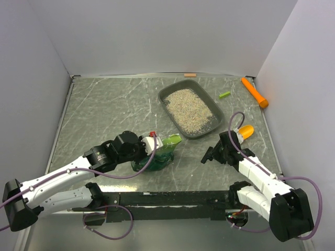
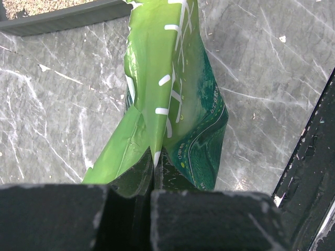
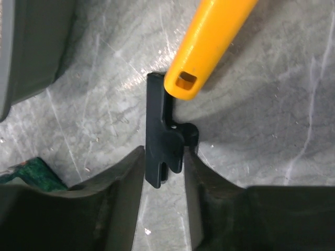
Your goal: Fill the litter box with clean litter
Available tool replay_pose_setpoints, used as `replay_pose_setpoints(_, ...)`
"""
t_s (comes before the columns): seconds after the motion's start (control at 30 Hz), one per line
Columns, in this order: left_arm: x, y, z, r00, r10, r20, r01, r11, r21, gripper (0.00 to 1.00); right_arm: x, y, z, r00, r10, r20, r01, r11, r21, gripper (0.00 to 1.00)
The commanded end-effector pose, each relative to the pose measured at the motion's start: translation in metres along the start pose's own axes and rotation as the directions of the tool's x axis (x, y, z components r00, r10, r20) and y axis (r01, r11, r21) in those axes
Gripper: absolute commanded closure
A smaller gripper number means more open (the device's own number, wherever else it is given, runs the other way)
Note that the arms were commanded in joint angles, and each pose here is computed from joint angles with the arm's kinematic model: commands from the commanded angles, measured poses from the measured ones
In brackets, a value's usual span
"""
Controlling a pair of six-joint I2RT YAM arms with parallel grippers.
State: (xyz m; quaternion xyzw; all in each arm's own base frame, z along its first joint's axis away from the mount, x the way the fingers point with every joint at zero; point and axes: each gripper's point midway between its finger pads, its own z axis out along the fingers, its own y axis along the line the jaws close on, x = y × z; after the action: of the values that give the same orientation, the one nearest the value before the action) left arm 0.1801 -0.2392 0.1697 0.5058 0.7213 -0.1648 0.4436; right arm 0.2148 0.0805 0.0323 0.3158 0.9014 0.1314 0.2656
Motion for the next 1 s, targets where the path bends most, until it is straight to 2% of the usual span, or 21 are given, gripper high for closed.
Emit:
replay_pose_setpoints(0.0, -0.028, 0.006, -0.002, 0.997, -0.014, 0.073, 0.015, 1.0, -0.021, 0.99, -0.006, 0.001, 0.005, 0.999, 0.028, 0.033, -0.028, 1.0, -0.008, 0.64)
replay_pose_setpoints(0.23, -0.027, 0.006, -0.002, 0.997, -0.016, 0.072, 0.017, 1.0, -0.019, 0.99, 0.0, -0.004, 0.013, 1.0, 0.029, 0.012, -0.029, 1.0, 0.006, 0.67)
replay_pose_setpoints(0.33, -0.027, 0.005, -0.001, 0.997, -0.018, 0.069, 0.019, 1.0, -0.019, 0.99, 0.0, -0.005, 0.016, 0.999, 0.031, 0.016, -0.031, 1.0, 0.002, 0.84)
replay_pose_setpoints(0.37, -0.026, 0.006, -0.001, 0.998, -0.017, 0.068, 0.018, 1.0, -0.02, 0.99, 0.0, -0.005, 0.017, 0.999, 0.031, 0.017, -0.031, 1.0, 0.0, 0.98)
replay_pose_setpoints(0.5, -0.025, 0.005, 0.0, 0.998, -0.016, 0.063, 0.017, 1.0, -0.017, 0.99, 0.0, -0.004, 0.016, 0.999, 0.024, 0.024, -0.024, 1.0, -0.008, 1.0)
replay_pose_setpoints(0.67, -0.026, 0.011, -0.002, 0.998, -0.018, 0.062, 0.021, 0.999, -0.047, 0.99, -0.013, 0.009, 0.001, 0.996, -0.007, 0.086, 0.015, 0.996, -0.086, 1.0)
replay_pose_setpoints(0.8, -0.033, 0.011, -0.006, 0.996, -0.02, 0.085, 0.023, 0.999, -0.043, 0.88, -0.023, 0.021, -0.015, 0.991, -0.048, 0.122, 0.065, 0.988, -0.137, 1.0)
replay_pose_setpoints(0.83, -0.033, 0.011, -0.006, 0.996, -0.017, 0.087, 0.021, 0.999, -0.047, 0.77, -0.025, 0.025, -0.02, 0.99, -0.06, 0.128, 0.079, 0.985, -0.152, 1.0)
replay_pose_setpoints(0.97, -0.037, 0.013, -0.011, 0.996, -0.018, 0.085, 0.022, 0.999, -0.047, 0.68, -0.029, 0.031, -0.035, 0.982, -0.119, 0.148, 0.145, 0.973, -0.18, 1.0)
